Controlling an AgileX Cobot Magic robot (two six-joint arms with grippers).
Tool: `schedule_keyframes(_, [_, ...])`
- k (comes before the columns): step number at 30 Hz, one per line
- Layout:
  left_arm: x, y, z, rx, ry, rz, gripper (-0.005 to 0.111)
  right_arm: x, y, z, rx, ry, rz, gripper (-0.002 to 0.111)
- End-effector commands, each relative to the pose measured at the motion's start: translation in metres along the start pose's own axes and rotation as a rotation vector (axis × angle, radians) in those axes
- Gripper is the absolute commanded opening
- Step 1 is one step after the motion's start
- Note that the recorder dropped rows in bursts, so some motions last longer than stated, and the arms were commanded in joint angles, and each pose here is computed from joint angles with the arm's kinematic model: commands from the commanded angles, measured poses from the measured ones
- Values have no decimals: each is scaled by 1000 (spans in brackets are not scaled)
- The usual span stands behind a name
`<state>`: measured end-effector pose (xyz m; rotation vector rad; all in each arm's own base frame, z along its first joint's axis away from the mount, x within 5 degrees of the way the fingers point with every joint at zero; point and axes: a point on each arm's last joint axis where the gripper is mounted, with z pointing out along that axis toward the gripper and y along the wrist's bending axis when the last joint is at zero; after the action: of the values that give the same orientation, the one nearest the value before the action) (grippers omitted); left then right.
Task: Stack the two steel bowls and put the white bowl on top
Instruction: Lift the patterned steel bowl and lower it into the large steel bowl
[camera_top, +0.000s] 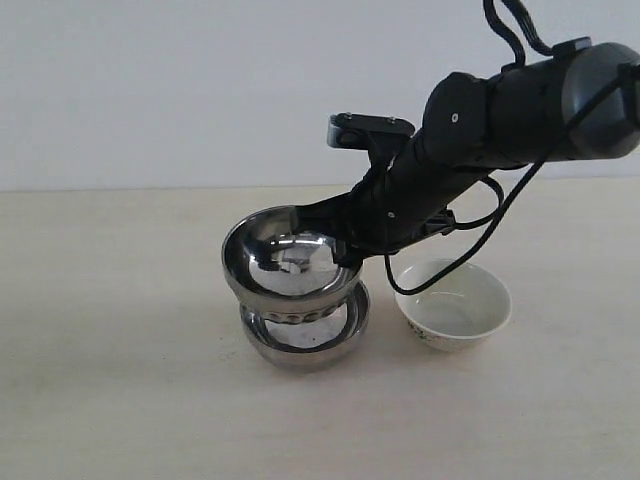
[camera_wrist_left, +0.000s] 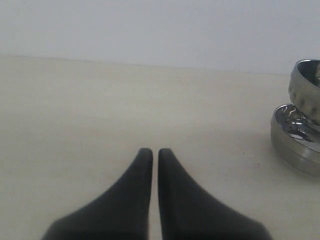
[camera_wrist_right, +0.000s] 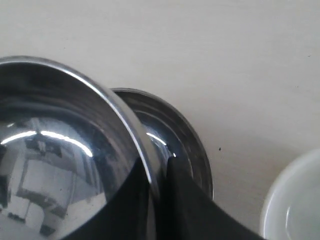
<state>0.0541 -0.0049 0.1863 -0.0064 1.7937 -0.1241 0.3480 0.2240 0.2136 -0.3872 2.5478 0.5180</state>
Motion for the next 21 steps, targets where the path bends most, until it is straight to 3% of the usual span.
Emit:
schedule_keyframes(1, [1,0,0,-3,-2,0,4,-1,1,-2,-2,-13,-1,0])
schedule_keyframes(9, [1,0,0,-3,-2,0,4,8,-7,25,18,31,-16,0])
schedule_keyframes(21, [1,0,0,-3,-2,0,4,8,-7,27,18,27,-23,0])
